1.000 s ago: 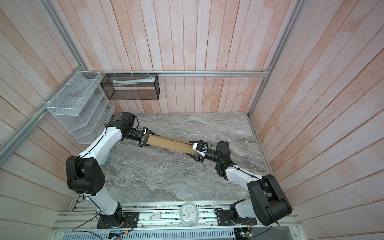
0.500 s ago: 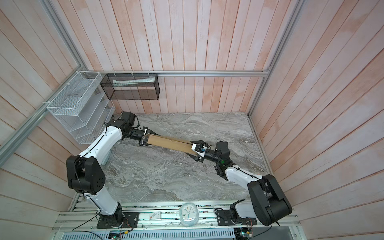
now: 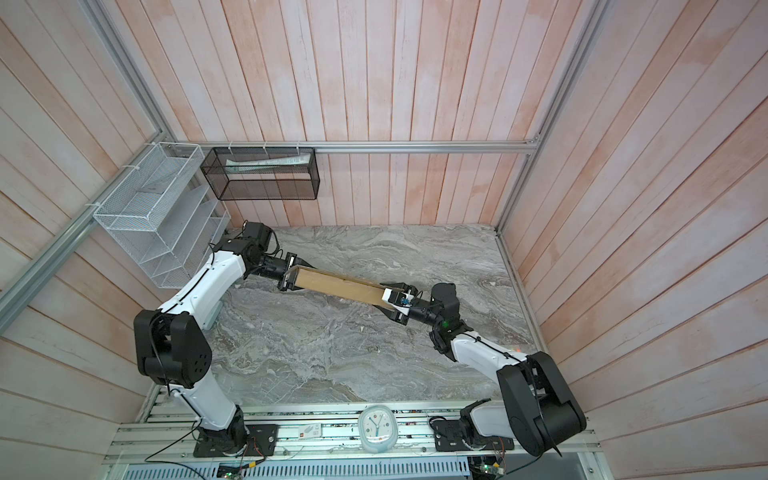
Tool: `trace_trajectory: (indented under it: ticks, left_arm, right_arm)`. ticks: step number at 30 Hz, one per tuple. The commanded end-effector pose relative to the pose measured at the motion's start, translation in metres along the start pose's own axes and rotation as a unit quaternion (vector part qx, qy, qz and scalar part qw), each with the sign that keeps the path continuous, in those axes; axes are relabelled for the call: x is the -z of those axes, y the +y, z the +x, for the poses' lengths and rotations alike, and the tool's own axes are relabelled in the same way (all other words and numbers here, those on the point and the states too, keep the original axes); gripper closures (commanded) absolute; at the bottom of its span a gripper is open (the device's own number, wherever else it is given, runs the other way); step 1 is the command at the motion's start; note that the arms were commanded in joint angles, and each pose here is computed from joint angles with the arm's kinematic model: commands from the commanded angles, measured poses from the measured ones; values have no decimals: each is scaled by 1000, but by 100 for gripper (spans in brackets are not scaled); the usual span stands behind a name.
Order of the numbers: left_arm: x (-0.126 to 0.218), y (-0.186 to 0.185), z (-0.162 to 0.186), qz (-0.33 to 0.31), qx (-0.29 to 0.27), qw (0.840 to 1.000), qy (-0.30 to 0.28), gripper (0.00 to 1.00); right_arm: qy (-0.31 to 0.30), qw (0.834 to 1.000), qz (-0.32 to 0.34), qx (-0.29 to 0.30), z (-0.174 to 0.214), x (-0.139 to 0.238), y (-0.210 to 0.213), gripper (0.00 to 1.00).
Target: Fold the paper box
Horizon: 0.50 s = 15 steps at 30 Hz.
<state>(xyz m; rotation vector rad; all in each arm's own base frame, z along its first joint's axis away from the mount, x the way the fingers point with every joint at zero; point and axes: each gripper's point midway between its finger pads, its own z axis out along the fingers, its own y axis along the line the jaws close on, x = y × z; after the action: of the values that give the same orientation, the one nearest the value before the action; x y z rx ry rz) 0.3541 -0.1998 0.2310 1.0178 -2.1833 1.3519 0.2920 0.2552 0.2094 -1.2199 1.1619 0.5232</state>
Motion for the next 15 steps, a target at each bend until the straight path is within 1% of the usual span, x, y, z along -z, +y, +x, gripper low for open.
trace_trajectory:
  ticks: [1, 15]
  left_arm:
    - [1, -13, 10, 15, -24, 999, 22, 62]
    - [0, -18, 4, 28, -56, 998, 19, 38]
  right_arm:
    - [0, 1000, 1, -4, -5, 0, -1, 43]
    - [-6, 1000, 20, 5, -13, 5, -5, 47]
